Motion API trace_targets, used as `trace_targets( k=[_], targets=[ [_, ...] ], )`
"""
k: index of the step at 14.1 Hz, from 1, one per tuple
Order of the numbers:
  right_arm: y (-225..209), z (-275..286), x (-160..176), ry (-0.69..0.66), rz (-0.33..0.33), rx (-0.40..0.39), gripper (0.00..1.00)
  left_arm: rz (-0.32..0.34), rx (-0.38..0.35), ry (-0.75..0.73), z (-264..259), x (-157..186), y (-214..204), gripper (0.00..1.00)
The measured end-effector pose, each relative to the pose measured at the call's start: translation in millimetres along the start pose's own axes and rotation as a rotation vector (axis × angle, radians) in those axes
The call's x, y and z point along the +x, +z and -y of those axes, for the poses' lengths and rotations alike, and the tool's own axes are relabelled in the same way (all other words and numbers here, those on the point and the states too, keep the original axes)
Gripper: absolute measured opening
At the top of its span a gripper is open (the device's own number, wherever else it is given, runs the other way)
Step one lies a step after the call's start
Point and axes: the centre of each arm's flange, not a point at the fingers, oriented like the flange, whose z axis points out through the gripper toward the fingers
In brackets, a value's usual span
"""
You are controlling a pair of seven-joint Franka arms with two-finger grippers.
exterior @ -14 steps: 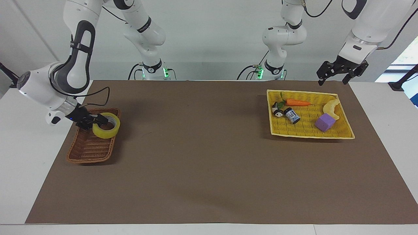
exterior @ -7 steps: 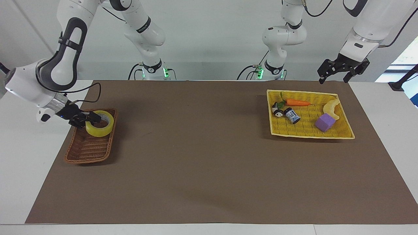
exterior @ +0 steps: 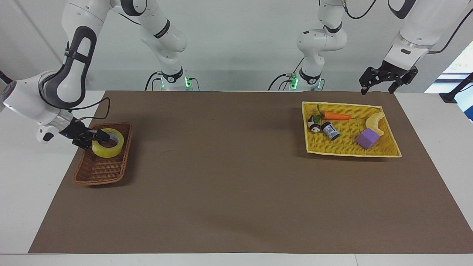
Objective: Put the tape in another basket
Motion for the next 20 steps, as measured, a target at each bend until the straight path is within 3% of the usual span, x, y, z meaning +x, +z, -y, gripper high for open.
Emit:
trace_targets(
  k=[2,3,7,11,15,20],
  targets=[
    [11,-10,-2,-0.016,0.004,-0.001,0.02,0.0,0.0,0.0,0,0,0,1.0],
    [13,-11,-2,-0.016,0.006,0.0,0.1,0.0,0.0,0.0,0,0,0,1.0],
    [9,-7,4,0.014,-0.005,-0.01,0.54,0.0,0.0,0.0,0,0,0,1.0],
    [-12,20,42,0.01,-0.083,-0.133,0.98,0.001,0.0,0.0,0,0,0,1.0],
    [-39,95,83,0.096,-0.095,-0.335,1.0,0.001,0.0,0.0,0,0,0,1.0],
    [-71,195,93,0.2,-0.131,-0.363,1.0,0.001,0.0,0.0,0,0,0,1.0]
  ],
)
